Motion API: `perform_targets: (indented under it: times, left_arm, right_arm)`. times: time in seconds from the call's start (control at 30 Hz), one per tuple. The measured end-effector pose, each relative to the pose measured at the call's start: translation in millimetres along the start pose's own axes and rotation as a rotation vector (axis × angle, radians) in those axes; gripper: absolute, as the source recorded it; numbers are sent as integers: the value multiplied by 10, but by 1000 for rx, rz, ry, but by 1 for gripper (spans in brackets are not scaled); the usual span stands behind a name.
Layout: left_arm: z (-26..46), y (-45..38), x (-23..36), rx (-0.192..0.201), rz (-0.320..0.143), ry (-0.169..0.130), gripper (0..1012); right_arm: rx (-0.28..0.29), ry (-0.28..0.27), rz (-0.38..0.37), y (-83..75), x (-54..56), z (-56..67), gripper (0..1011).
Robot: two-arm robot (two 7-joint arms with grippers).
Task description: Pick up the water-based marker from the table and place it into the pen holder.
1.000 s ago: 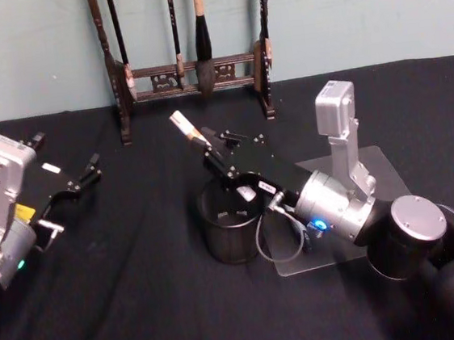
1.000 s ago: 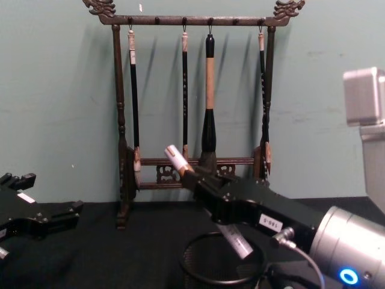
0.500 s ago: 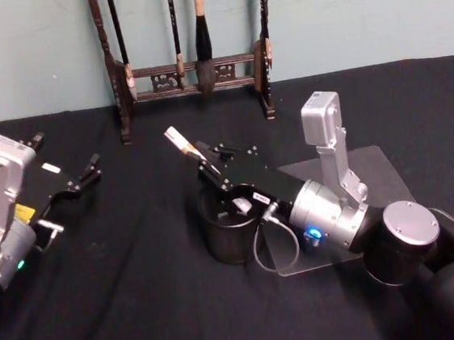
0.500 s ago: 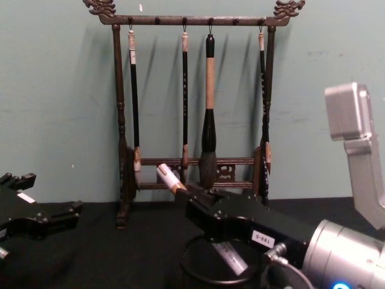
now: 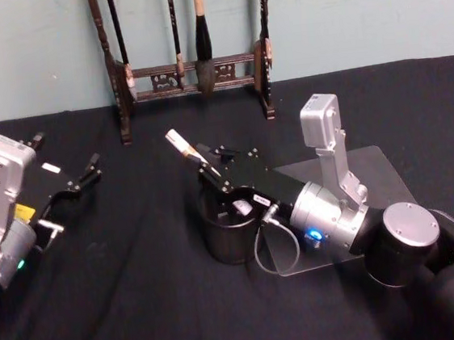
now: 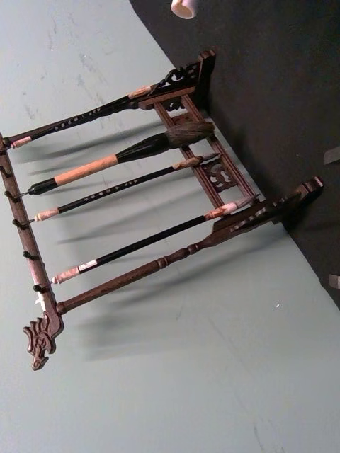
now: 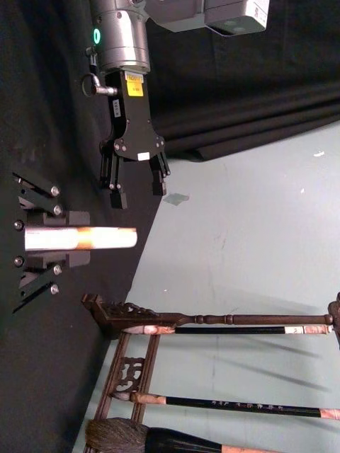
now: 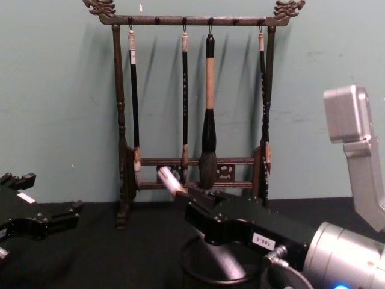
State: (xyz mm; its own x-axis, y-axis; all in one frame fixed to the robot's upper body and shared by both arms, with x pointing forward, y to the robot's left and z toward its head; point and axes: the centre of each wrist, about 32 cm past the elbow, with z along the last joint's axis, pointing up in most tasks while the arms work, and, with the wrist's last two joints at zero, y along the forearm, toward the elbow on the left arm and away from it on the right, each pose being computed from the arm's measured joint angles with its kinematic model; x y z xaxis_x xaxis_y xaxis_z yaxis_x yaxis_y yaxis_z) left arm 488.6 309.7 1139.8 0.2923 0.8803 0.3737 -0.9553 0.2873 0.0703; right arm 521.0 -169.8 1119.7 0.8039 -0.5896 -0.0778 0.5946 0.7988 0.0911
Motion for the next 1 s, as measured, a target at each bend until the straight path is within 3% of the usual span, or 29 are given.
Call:
perform_targets:
  times: [0.83, 1.0]
  left_arm:
    - [0, 0, 0, 0, 0, 0, 1001]
    - [0, 0, 0, 0, 0, 0, 1001]
  right_arm:
    - [7, 0, 2, -3, 2, 15, 960]
    - [20, -14, -8, -52, 17, 87, 1002]
